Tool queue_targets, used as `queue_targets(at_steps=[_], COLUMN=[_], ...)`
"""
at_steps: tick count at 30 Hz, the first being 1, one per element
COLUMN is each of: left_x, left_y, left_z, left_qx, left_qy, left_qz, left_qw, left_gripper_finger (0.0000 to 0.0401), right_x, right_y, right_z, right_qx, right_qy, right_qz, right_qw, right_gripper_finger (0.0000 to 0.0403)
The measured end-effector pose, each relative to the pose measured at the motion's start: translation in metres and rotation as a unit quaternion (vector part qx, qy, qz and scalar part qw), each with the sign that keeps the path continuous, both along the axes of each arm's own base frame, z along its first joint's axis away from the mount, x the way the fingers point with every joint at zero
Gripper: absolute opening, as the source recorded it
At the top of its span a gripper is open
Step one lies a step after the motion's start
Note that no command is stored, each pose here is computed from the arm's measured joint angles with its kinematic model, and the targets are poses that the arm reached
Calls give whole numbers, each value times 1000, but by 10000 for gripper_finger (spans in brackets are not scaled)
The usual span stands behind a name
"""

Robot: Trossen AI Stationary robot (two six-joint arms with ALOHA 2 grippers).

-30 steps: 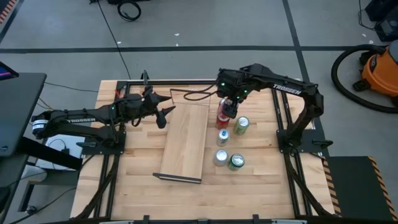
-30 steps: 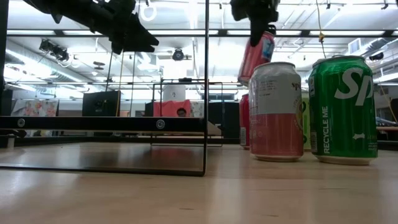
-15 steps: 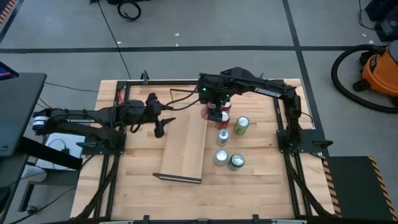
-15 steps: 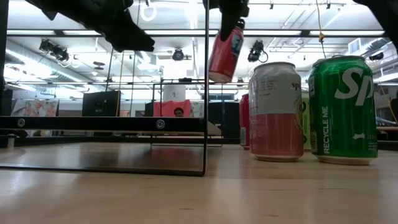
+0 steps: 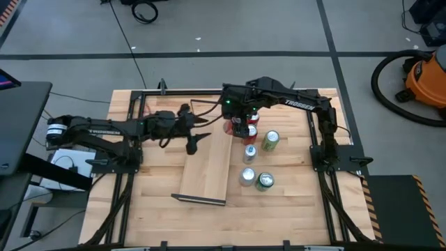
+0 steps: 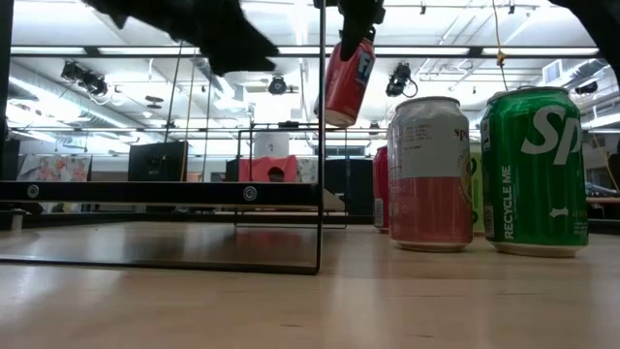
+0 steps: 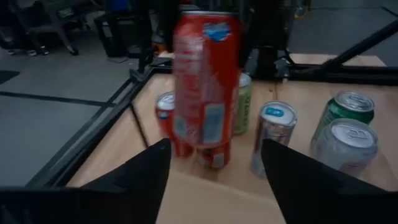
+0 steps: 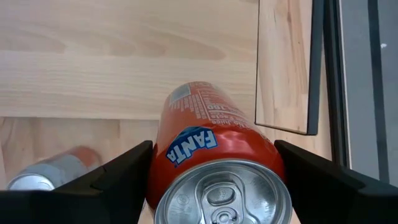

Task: Place canned beverage on shelf
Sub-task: Put the right orange soda can on the shelf

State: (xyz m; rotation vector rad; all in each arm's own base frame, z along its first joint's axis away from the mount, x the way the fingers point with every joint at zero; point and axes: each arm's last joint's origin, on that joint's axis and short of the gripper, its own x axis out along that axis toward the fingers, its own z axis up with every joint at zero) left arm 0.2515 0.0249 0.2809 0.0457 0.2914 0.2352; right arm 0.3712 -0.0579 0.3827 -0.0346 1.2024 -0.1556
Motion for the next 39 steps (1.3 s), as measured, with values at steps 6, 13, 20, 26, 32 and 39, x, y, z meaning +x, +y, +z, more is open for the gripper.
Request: queue_targets(at_steps=[6, 13, 20, 26, 32, 39], left_x=[30, 49, 61, 64, 63, 63], left_y=[-1, 1, 0, 1, 2, 2], left_z=[0, -9, -20, -24, -25, -25], left_qx=[26, 42, 36, 35, 33, 29], left_qy=[21, 14, 10, 15, 16, 18], left_qz=[-16, -18, -42, -43, -42, -40], left_qw=[999, 999, 998, 998, 998, 999], left_gripper_finger=[335, 366, 366, 351, 292, 290], right_x=[3, 6, 11, 11, 11, 12], right_y=[10, 26, 34, 35, 35, 35], right_z=[1, 1, 3, 3, 4, 4], right_qx=[-4, -5, -9, -9, -10, -7], right_qy=[-6, -17, -41, -39, -39, -44], right_qz=[20, 44, 58, 59, 61, 61], right_qw=[1000, 999, 997, 997, 997, 997], right_gripper_finger=[327, 327, 327, 327, 327, 338])
